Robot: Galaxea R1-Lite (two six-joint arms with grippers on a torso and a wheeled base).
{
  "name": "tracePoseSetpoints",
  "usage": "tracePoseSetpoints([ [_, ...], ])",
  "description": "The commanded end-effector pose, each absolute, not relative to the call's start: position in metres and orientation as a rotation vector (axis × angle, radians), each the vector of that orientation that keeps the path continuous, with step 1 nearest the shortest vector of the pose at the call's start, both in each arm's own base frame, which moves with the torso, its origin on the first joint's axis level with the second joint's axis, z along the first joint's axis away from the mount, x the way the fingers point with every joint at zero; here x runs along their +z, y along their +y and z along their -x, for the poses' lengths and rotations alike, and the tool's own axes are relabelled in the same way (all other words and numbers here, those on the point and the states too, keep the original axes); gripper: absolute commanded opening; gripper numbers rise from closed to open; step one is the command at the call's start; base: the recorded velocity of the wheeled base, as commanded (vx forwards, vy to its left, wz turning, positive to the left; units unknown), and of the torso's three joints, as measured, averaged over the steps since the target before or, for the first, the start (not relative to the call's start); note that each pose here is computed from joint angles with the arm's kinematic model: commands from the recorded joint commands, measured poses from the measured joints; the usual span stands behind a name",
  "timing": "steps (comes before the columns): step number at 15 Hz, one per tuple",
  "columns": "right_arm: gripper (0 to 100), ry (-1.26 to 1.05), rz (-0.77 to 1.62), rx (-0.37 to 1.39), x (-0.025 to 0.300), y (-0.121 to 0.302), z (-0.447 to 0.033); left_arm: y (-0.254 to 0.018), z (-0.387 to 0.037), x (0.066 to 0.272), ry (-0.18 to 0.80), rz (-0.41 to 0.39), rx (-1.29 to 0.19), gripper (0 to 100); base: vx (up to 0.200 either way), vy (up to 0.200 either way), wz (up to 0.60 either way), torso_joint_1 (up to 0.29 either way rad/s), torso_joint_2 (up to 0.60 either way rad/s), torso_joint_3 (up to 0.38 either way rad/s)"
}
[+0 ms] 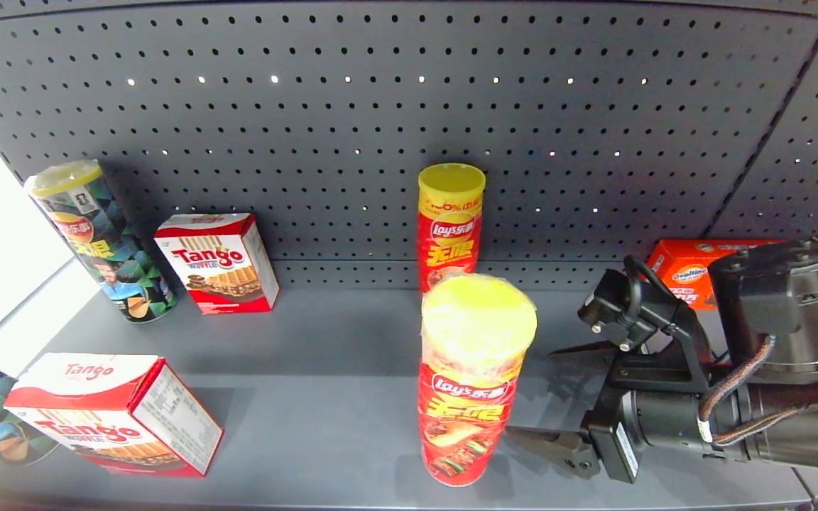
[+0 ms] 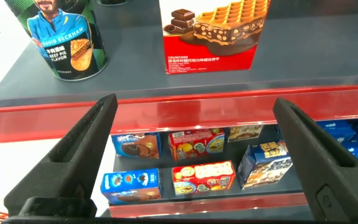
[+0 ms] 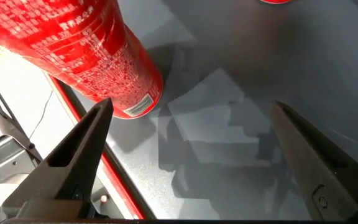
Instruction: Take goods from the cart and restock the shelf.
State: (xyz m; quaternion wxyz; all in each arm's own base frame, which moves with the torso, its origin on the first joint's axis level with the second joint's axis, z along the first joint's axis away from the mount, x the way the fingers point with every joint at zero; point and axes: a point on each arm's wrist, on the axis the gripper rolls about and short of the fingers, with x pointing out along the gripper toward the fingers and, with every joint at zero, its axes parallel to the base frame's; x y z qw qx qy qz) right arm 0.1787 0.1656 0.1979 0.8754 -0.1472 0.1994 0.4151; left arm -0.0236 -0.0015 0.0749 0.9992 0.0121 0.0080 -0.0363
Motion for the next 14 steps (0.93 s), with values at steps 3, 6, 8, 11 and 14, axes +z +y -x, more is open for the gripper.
tracePoseSetpoints([
  [3,100,0.403,0.3,0.857,0.201,0.158,-0.173,-0.001,0.023,0.075,0.018,-0.024,-0.072,100,0.0,0.0,0.0,0.0,0.0,0.0],
  [6,100,0.347,0.268,0.791,0.21,0.129,-0.161,-0.001,0.023,0.075,0.018,-0.024,-0.071,100,0.0,0.0,0.0,0.0,0.0,0.0],
  [8,100,0.238,0.217,0.662,0.232,0.092,-0.149,-0.001,0.023,0.075,0.018,-0.024,-0.071,100,0.0,0.0,0.0,0.0,0.0,0.0],
  [11,100,0.103,0.172,0.447,0.249,0.043,-0.119,-0.001,0.023,0.075,0.018,-0.024,-0.072,100,0.0,0.0,0.0,0.0,0.0,0.0],
  [14,100,-0.008,0.161,0.214,0.241,0.013,-0.07,-0.001,0.023,0.075,0.019,-0.024,-0.072,100,0.0,0.0,0.0,0.0,0.0,0.0],
])
